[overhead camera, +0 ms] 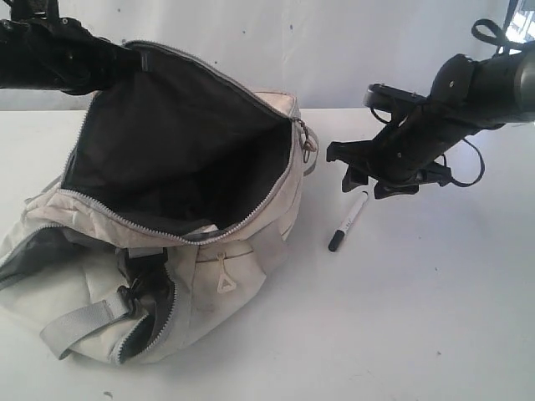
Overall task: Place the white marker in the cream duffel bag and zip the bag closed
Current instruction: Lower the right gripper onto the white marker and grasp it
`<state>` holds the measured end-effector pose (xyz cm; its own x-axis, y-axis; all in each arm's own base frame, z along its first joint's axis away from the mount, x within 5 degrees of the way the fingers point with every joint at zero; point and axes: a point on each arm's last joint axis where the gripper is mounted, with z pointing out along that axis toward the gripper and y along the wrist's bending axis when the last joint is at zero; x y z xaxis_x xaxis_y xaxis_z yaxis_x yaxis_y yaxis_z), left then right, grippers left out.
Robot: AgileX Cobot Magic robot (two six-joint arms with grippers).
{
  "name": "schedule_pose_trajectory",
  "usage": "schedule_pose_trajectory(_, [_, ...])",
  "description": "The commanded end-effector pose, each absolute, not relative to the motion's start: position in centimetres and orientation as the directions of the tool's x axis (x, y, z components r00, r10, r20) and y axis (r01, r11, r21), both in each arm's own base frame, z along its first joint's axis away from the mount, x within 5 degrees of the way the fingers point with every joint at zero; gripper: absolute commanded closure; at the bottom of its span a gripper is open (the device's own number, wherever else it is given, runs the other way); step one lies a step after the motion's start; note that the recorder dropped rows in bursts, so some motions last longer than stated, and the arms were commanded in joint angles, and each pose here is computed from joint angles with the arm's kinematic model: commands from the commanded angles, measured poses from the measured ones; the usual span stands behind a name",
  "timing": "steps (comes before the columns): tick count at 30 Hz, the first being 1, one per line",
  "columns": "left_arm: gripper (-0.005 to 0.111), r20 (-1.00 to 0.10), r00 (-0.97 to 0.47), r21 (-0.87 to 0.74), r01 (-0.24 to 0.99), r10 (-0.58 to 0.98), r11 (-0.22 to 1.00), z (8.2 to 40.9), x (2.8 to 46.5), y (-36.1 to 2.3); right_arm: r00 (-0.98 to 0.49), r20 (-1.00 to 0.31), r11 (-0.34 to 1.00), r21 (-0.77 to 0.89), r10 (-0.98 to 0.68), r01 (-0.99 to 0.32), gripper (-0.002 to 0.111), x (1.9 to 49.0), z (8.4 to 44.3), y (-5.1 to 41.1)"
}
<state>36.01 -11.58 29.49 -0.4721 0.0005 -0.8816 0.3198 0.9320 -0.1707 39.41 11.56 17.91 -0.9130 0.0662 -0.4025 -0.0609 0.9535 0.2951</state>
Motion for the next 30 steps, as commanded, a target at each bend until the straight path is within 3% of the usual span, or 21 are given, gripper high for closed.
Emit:
schedule_pose_trajectory(1, [0.106, -0.897, -0.440, -0.176, 0.296, -0.030, 0.939, 30.3, 36.1, -11.3, -0.897, -0.438, 0.952, 0.293, 0.055, -0.085, 0.059, 39.7, 17.3, 12.6])
schedule_pose_trajectory(8, [0.106, -0.897, -0.442, -0.177, 0.297, -0.029, 0.938, 30.3, 36.1, -11.3, -0.864, -0.501, 0.957, 0.273, 0.052, -0.101, 0.059, 40.5, 15.6, 13.7])
schedule_pose_trajectory(15, [0.106, -0.897, -0.440, -0.176, 0.296, -0.030, 0.939, 30.3, 36.1, -11.3, -0.864, -0.501, 0.969, 0.184, -0.054, -0.167, 0.059, 40.6, 14.1, 13.7])
schedule_pose_trajectory(30, [0.106, -0.897, -0.441, -0.177, 0.297, -0.030, 0.938, 30.3, 36.1, -11.3, -0.847, -0.516, 0.970, 0.114, -0.127, -0.215, 0.064, 40.7, 13.9, 13.4])
